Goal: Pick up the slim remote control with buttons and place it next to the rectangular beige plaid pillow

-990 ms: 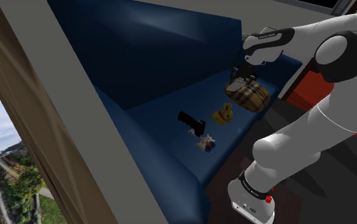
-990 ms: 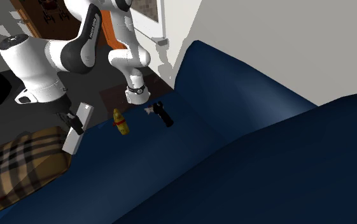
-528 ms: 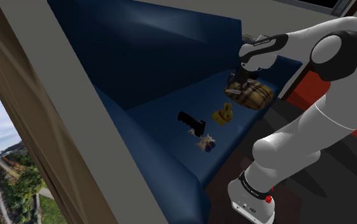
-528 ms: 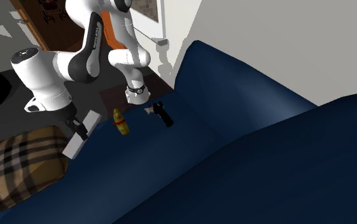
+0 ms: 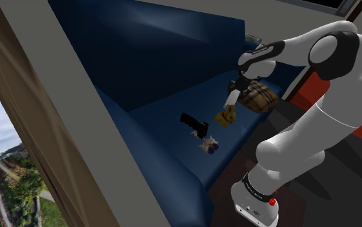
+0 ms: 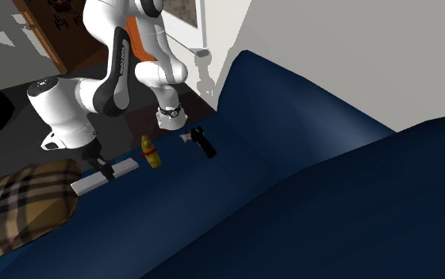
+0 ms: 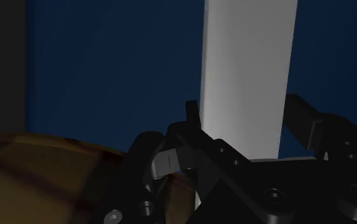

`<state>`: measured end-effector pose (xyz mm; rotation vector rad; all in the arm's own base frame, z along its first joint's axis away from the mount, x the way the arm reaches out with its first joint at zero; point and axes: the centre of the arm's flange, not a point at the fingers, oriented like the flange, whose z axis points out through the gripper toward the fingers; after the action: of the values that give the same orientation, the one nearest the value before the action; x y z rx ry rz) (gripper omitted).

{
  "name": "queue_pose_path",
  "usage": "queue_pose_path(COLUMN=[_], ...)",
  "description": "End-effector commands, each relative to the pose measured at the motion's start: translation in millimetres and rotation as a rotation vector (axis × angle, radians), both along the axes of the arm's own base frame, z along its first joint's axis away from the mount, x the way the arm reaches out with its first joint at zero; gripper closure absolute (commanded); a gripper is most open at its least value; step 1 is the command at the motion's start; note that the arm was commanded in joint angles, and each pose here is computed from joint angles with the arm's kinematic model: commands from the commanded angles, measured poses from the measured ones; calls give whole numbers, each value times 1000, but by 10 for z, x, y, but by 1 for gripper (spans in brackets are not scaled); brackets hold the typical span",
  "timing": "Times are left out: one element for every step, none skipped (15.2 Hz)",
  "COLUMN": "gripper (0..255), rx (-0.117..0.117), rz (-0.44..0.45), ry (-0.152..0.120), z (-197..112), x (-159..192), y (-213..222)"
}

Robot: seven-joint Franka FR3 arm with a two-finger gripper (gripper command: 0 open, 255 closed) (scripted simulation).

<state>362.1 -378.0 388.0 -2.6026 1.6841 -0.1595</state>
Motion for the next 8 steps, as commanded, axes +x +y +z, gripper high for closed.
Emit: queue_pose_path(gripper=[255,255,255,255,255,255,255,255], rx=[-1,-1,-1,-1,-1,-1,-1,-1], rz=[0,0,0,0,0,0,0,0], ry=[-1,-1,-1,-1,-1,-1,-1,-1], z=[-104,-157,-210,-262,-315,-333,-333,-333], x=[-8,-8,-8,-8,-8,-8,-8,-8], y=[1,1,1,1,1,1,1,1])
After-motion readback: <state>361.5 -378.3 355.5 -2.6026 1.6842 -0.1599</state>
